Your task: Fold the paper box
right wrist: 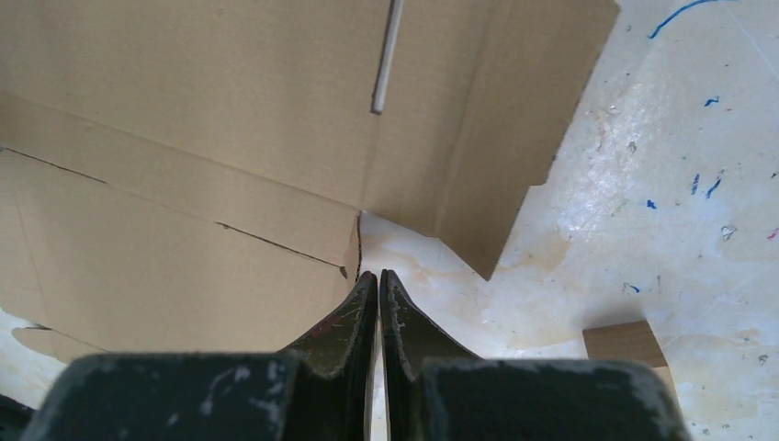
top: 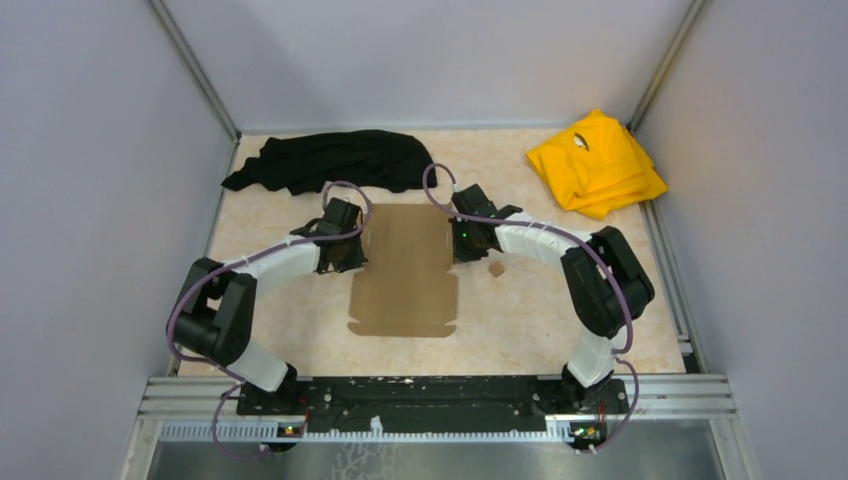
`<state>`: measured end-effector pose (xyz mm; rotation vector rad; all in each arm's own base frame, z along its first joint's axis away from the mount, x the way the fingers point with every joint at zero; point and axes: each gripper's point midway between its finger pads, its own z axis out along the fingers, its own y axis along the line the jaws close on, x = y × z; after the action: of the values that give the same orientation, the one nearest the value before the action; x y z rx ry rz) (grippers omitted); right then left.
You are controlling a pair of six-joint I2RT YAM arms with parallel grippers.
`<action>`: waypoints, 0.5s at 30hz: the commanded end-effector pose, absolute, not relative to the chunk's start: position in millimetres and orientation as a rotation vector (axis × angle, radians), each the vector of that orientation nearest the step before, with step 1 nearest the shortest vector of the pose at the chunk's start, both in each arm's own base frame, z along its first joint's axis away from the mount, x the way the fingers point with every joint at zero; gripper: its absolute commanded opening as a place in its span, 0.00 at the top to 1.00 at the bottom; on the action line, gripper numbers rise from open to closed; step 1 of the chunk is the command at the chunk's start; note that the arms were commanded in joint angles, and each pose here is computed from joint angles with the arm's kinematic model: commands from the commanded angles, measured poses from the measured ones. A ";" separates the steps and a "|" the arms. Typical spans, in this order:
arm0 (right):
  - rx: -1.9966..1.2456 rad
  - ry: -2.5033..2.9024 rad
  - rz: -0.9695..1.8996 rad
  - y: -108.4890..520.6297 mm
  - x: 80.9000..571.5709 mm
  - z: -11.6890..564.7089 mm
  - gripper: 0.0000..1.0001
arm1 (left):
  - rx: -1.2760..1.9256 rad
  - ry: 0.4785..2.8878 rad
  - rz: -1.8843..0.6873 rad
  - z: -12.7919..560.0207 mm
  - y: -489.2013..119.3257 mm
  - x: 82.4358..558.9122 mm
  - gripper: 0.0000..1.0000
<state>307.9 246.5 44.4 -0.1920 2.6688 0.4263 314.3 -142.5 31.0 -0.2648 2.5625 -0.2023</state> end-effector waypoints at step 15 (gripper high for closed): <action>-0.241 2.615 0.499 280.9 314.1 61.3 0.96 | -0.245 2.547 -0.229 39.9 -160.4 321.5 1.00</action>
<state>302.9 257.8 43.5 -0.2283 2.6749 0.4404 313.8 -152.0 30.1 -0.2458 2.5702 -0.2106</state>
